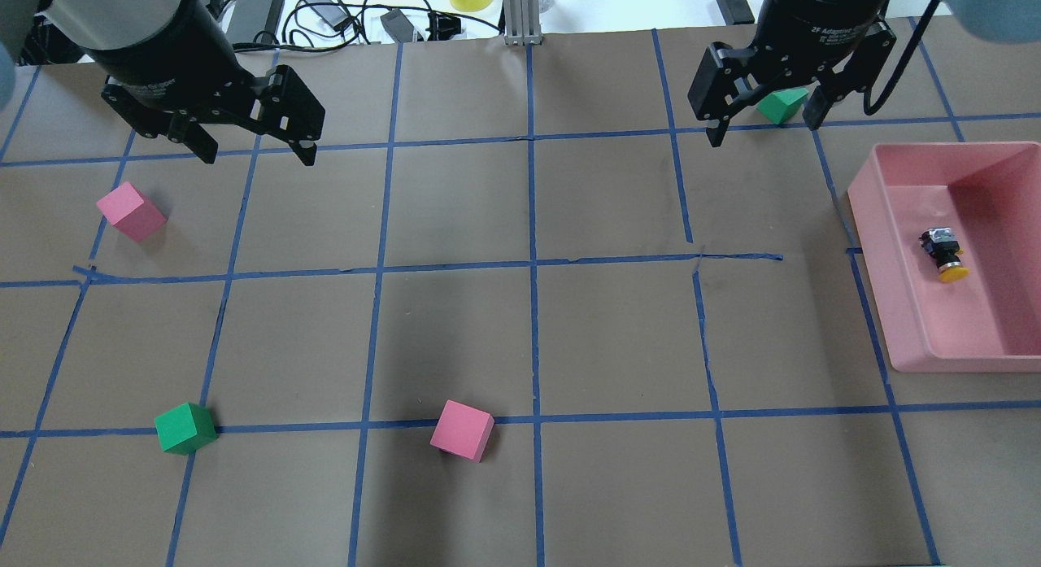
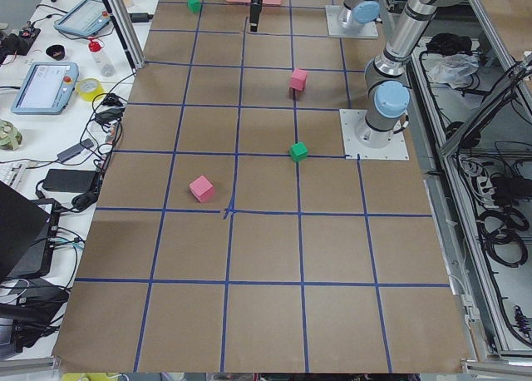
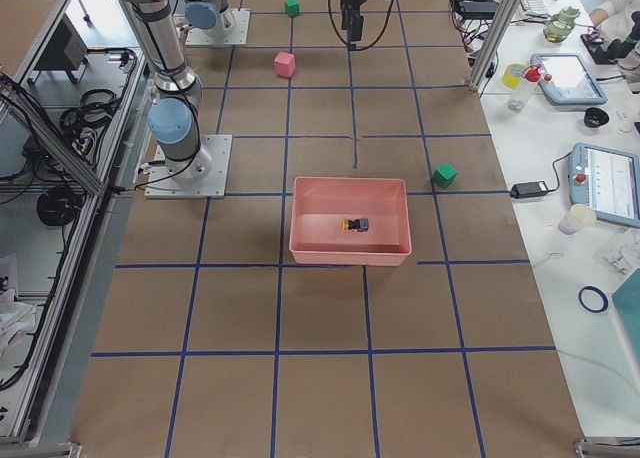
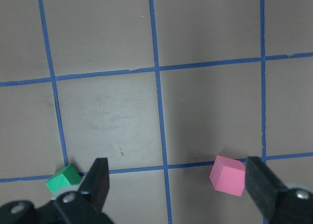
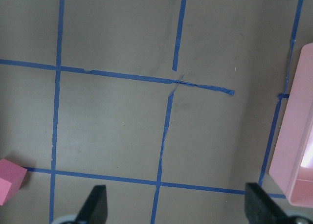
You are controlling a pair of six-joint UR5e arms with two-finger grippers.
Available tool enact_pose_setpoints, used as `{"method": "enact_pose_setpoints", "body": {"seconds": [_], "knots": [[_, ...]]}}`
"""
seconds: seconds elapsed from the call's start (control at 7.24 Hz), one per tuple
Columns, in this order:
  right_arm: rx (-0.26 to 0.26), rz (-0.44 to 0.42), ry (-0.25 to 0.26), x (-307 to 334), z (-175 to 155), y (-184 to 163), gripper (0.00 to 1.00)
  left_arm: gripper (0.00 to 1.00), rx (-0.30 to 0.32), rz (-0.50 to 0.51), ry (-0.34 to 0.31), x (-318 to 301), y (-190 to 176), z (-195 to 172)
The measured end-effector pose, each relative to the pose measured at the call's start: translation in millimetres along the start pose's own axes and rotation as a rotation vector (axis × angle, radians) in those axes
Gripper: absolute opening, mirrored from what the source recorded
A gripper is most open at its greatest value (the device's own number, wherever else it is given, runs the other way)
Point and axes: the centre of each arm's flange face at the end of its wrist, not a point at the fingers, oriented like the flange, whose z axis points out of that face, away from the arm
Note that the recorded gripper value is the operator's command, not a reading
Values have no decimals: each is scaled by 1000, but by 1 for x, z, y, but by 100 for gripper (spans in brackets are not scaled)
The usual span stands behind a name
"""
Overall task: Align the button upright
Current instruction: 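Move the right gripper over the pink tray above the button switch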
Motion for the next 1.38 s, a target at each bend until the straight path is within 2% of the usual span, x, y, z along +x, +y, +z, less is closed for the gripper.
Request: {"method": "enact_pose_setpoints", "body": {"seconds": [0.55,0.69,0.97,1.24,1.38], "knots": [[-1,17,-13,16,4,-4,100,100,1,0,-1,0,1,-1],[0,44,-24,30,5,-7,100,100,1,0,-1,0,1,-1],[-10,114,-51,85,18,-20,100,100,1,0,-2,0,1,-1],[-2,124,-44,159,44,-36,100,100,1,0,-2,0,1,-1],[-6,166,-25,202,65,-40,100,100,1,0,-2,0,1,-1]]}}
